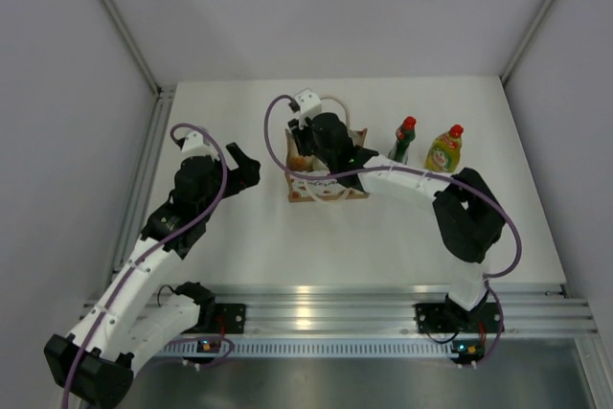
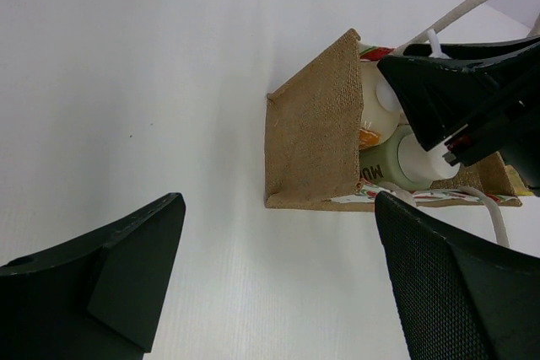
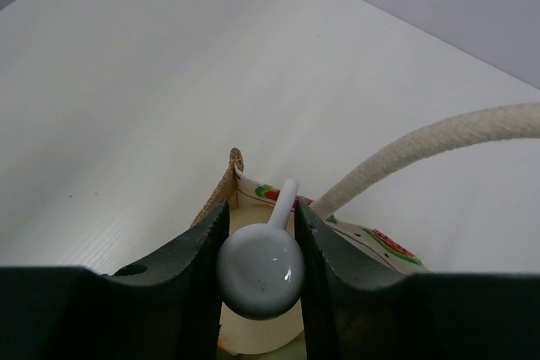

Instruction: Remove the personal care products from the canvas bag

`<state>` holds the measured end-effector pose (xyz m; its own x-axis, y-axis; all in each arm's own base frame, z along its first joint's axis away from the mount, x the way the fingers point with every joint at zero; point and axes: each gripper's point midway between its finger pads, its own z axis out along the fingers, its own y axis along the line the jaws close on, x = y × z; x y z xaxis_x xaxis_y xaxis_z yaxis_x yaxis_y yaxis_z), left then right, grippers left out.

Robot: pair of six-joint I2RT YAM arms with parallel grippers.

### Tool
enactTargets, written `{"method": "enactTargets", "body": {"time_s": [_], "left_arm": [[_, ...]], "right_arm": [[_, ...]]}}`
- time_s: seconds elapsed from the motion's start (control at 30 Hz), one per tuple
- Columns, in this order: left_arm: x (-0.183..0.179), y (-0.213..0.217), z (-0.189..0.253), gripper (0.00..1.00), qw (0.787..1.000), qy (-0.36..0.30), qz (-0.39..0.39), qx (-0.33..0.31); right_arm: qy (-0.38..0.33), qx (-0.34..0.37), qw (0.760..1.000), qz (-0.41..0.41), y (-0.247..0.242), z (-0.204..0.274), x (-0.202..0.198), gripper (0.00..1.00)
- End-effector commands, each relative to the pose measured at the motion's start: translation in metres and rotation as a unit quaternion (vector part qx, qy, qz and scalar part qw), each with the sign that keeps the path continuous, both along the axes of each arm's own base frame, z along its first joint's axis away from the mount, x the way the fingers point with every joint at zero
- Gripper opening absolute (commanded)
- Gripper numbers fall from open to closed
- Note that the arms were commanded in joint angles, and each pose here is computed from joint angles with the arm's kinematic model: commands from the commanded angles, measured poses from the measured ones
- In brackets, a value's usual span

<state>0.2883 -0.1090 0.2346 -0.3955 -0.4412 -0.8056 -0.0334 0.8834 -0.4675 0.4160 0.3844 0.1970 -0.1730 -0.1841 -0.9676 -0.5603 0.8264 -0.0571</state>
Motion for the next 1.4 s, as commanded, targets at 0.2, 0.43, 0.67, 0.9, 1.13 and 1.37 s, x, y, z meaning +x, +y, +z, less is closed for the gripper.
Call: {"method": "enactTargets", "body": {"time_s": [0.2, 0.43, 0.67, 0.9, 1.13, 1.37], "left_arm": [[0.005, -0.003, 0.011, 0.98, 1.0, -0.022, -0.003, -0.01], [0.004, -0.003, 0.012, 0.98, 1.0, -0.023, -0.003, -0.012], [0.004, -0.002, 0.013, 0.98, 1.0, -0.025, 0.0, -0.011], [0.003, -0.002, 0.014, 0.98, 1.0, -0.026, -0.001, -0.014], [0.002, -0.004, 0.016, 0.98, 0.999, -0.029, -0.004, -0.02], [0.002, -0.008, 0.016, 0.98, 0.999, -0.026, -0.015, -0.021]], "right_arm": [[-0.14, 0.107, 0.984, 0.015, -0.002, 0.179, -0.011, 0.0], [-0.161, 0.119, 0.98, 0.013, -0.015, 0.223, -0.021, 0.0], [-0.191, 0.124, 0.974, 0.011, -0.03, 0.271, -0.032, 0.0], [-0.205, 0.138, 0.969, -0.027, -0.071, 0.315, -0.052, 0.0], [-0.198, 0.109, 0.973, -0.054, -0.12, 0.308, -0.075, 0.0], [-0.168, 0.086, 0.973, -0.131, -0.193, 0.255, -0.091, 0.0]]}}
